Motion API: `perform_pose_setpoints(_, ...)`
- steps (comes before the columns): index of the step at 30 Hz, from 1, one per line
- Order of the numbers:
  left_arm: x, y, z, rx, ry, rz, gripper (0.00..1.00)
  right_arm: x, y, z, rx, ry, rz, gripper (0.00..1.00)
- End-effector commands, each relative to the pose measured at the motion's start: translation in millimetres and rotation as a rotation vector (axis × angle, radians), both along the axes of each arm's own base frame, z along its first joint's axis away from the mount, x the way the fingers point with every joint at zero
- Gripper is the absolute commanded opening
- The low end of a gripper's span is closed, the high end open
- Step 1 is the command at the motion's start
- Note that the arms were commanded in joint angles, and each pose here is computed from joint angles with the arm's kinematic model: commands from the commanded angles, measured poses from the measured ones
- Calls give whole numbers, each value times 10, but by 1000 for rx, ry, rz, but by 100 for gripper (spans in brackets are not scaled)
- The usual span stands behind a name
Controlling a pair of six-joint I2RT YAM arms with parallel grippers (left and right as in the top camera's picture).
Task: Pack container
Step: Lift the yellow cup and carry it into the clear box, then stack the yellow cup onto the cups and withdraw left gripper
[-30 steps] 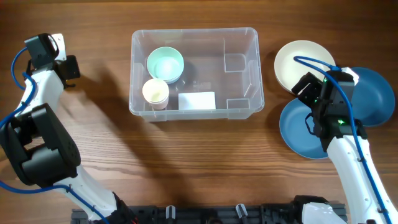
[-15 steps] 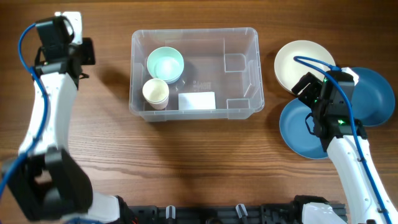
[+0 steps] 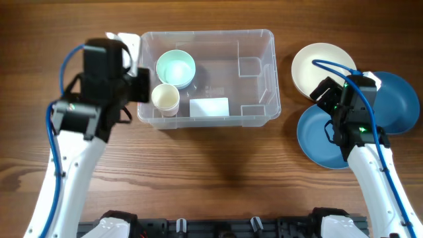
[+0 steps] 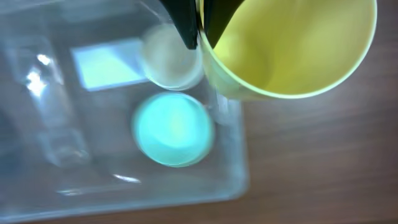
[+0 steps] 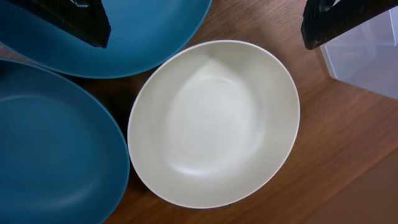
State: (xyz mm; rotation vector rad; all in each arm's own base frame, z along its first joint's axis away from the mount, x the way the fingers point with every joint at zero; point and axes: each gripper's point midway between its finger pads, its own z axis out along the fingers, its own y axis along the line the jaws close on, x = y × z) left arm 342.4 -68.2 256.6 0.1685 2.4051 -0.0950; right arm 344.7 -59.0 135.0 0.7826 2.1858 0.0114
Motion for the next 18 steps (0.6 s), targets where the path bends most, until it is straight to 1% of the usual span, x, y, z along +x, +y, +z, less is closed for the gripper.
perform_pose_setpoints(1, -183, -296, 15, -44, 36, -62, 4, 34, -18, 59, -7, -13, -1, 100)
perform_pose_setpoints(4, -225, -411, -77, -42, 75, -87, 4, 34, -18, 59, -7, -13, -1, 100)
perform_pose_setpoints(8, -195, -513, -235, -39, 126, -94, 4, 34, -18, 59, -7, -13, -1, 100)
perform_pose_setpoints(14, -83, -557, -522, -14, 202, -92, 4, 34, -18, 59, -7, -13, -1, 100)
perform_pose_setpoints(18, 4, -589, -661, -6, 226, -91, 4, 34, -18, 59, -7, -13, -1, 100)
